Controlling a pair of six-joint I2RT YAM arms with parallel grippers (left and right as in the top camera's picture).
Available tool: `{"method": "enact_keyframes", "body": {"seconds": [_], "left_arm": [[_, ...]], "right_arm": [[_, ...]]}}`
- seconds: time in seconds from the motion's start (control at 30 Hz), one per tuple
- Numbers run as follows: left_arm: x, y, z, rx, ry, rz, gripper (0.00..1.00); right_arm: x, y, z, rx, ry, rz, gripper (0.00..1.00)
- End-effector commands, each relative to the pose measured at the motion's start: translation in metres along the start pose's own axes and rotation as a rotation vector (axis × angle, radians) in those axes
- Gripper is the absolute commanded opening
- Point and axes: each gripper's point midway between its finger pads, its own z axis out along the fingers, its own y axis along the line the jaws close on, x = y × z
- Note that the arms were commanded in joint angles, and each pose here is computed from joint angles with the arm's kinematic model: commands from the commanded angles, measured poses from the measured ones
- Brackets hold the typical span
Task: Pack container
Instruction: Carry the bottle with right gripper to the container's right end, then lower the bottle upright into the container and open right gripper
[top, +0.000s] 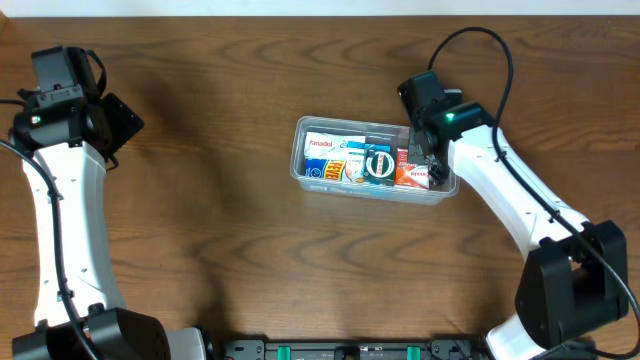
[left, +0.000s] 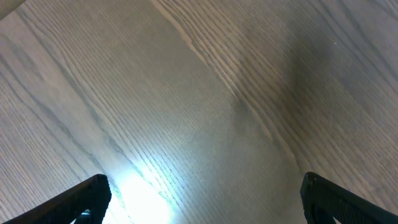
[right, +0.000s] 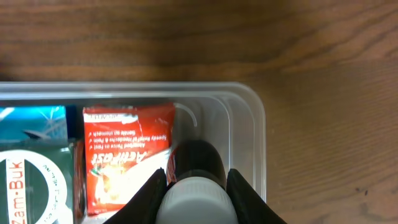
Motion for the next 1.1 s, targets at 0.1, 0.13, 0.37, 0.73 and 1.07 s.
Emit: {"method": "enact_keyframes", "body": {"seconds": [0.1, 0.13, 0.37, 0.73, 1.07], "left_arm": [[-0.002, 0.0, 0.001, -0.004, 0.001, -0.007, 0.98], [-0.002, 0.0, 0.001, -0.004, 0.001, -0.007, 0.98], [-0.002, 0.0, 0.001, -0.004, 0.001, -0.007, 0.98], [-0.002, 0.0, 0.001, -0.004, 0.001, -0.007, 0.98], [-0.002, 0.0, 0.001, -0.004, 0.001, -0.007, 0.98]], "right_arm": [[-0.005, -0.002, 0.003, 0.03, -0.038, 0.0, 0.26], [-0.005, -0.002, 0.003, 0.029, -0.037, 0.0, 0.26], [-0.001, 0.01, 0.003, -0.037, -0.012, -0.002, 0.25], [-0.003, 0.021, 0.002, -0.101, -0.013, -0.063, 0.29], [0.0, 0.021, 0.004, -0.096, -0.007, -0.081, 0.31]]}}
